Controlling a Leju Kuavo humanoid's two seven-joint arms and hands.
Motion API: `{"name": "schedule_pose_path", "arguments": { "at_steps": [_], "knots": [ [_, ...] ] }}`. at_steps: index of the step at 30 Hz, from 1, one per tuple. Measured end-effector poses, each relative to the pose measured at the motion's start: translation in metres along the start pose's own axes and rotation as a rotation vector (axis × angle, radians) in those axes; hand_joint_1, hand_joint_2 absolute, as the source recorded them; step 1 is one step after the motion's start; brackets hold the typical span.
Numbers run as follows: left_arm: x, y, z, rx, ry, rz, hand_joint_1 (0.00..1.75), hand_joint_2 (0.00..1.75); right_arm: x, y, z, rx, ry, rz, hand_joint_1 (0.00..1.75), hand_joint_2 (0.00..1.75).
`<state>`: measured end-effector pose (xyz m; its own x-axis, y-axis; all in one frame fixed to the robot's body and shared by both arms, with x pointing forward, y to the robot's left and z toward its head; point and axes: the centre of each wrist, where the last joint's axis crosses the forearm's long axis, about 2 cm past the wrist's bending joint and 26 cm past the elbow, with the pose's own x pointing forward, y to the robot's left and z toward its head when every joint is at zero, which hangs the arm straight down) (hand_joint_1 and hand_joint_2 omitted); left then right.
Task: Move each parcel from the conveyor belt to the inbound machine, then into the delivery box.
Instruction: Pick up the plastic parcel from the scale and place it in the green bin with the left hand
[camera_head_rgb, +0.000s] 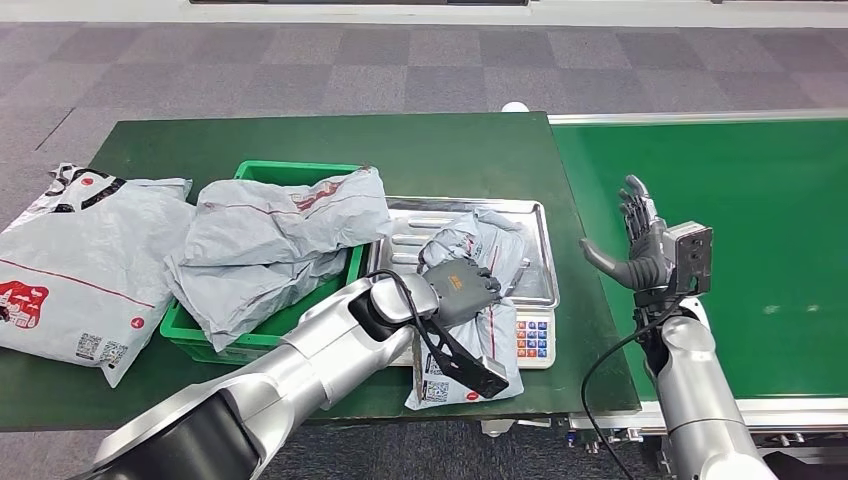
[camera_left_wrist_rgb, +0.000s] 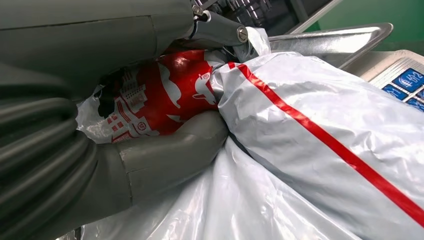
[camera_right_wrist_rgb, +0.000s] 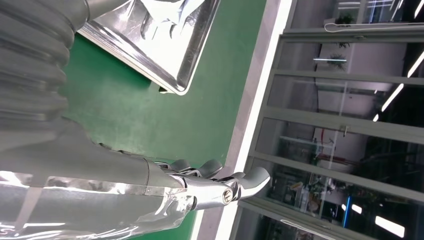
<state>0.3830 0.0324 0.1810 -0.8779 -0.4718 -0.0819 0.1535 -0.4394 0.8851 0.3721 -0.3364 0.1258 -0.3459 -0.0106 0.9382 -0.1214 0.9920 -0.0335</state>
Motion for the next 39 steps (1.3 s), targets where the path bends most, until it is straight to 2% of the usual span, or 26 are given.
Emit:
{"name": "schedule_pose_path", "arguments": {
  "at_steps": [5,8,14,19,22,30,32,37,39],
  "knots": [
    [0.001,0.002,0.000,0.063,-0.006,-0.022,1.75,1.75,0.001,-0.004,0.001,-0.008,0.001,-0.005,0.00,1.75],
    [-0.001,0.012,0.002,0.142,0.007,-0.068,1.75,1.75,0.002,-0.008,0.003,-0.017,0.001,-0.001,0.00,1.75],
    [-0.012,0.060,0.018,0.252,0.030,-0.181,1.75,1.75,0.001,-0.013,0.015,-0.018,0.021,0.018,0.00,1.75],
    [-0.005,0.095,0.030,0.319,0.021,-0.248,1.75,1.75,0.001,-0.012,0.036,-0.020,0.049,0.051,0.00,1.75],
    [-0.001,0.108,0.034,0.348,0.018,-0.270,1.75,1.75,0.003,-0.016,0.049,-0.027,0.055,0.059,0.00,1.75],
    [-0.003,0.112,0.037,0.358,0.041,-0.263,1.75,1.75,0.009,-0.021,0.070,-0.033,0.052,0.081,0.00,1.75],
    [-0.014,0.108,0.039,0.347,0.082,-0.235,1.75,1.75,0.010,-0.021,0.072,-0.030,0.054,0.087,0.00,1.75],
    [-0.056,0.089,0.048,0.315,0.199,-0.167,1.75,1.75,0.012,-0.016,0.070,-0.023,0.053,0.093,0.00,1.75],
    [-0.065,0.084,0.050,0.301,0.221,-0.152,1.75,1.75,0.013,-0.015,0.069,-0.023,0.051,0.091,0.00,1.75]
  ]
}}
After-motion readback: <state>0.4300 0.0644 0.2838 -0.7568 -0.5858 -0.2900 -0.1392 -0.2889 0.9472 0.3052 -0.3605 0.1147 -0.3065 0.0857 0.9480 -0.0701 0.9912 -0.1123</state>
